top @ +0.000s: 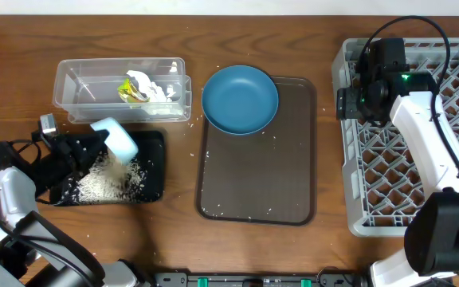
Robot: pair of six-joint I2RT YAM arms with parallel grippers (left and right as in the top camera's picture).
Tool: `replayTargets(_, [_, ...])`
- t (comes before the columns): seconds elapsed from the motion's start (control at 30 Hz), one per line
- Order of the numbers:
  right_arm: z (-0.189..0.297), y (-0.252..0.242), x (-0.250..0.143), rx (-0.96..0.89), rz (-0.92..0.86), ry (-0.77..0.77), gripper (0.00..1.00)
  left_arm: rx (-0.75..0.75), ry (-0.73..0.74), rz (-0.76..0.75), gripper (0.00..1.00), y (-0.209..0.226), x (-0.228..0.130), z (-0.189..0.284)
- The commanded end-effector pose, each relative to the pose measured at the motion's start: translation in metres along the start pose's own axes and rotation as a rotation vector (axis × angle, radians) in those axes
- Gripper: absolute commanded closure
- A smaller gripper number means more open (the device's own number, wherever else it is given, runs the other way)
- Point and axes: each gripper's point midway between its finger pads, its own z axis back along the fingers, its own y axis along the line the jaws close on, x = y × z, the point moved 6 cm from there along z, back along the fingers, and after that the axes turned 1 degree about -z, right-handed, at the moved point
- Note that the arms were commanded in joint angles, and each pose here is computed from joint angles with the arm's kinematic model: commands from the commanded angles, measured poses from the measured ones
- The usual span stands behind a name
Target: Sort waste into correct bins and load items into the dishwasher rack
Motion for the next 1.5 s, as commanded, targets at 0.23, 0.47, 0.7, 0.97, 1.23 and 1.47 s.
replayTargets(0.23, [0.013,-0.011,0.007,-0.016,-0.036,-0.044,0.22,-0.135,0.011,0.232,0.94,-0.013,-0.001,0.002])
replayTargets(0.47, [0.013,-0.012,0.007,-0.016,-0.036,-0.040,0.22,-0.134,0.013,0.269,0.94,-0.013,-0.001,0.002])
replayTargets(0.7, [0.013,-0.012,0.007,-0.016,-0.036,-0.040,0.22,-0.134,0.014,0.277,0.94,-0.013,-0.001,0.002])
replayTargets(0.97, [0.013,-0.012,0.007,-0.016,-0.036,-0.039,0.23,0.130,-0.019,0.272,0.94,0.017,-0.001,0.002])
replayTargets(1.23, [0.013,-0.012,0.007,-0.016,-0.036,-0.039,0.23,-0.132,0.005,0.155,0.94,-0.013,0.001,0.002])
replayTargets(1.47, [0.013,-0.012,0.007,-0.016,-0.036,-0.039,0.23,0.014,-0.010,0.177,0.94,0.003,0.002,0.001])
